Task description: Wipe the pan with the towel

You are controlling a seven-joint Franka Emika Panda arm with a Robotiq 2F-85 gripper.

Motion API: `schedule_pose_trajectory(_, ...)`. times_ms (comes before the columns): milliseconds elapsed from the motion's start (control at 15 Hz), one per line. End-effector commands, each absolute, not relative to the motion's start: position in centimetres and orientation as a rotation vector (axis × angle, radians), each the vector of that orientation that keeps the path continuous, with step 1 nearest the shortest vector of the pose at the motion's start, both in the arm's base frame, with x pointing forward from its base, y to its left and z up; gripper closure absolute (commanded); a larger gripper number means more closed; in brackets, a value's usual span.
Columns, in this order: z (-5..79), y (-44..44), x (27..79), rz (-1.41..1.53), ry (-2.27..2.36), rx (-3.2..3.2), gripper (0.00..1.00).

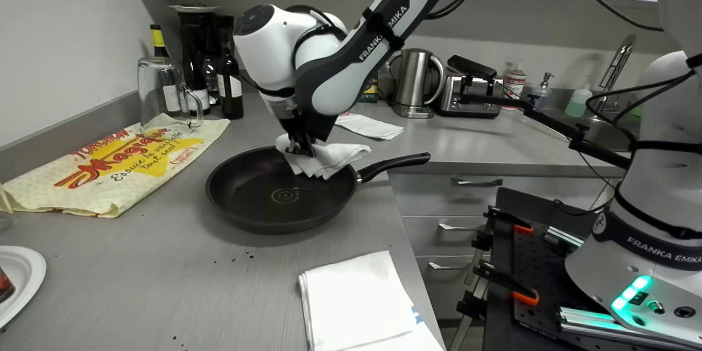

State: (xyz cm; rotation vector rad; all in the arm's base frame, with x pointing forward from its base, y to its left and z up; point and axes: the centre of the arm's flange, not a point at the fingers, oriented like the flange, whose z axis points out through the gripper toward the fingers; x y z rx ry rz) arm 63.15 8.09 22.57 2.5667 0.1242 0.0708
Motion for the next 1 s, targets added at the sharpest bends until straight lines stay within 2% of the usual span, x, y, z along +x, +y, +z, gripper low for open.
schedule_pose_trajectory(0, 20.0, 9.6, 63.9, 0.105, 0.163, 2.504, 0.96)
schedule_pose_trajectory(933, 18.6, 6.9, 65.8, 0.105, 0.072, 2.468, 0.96)
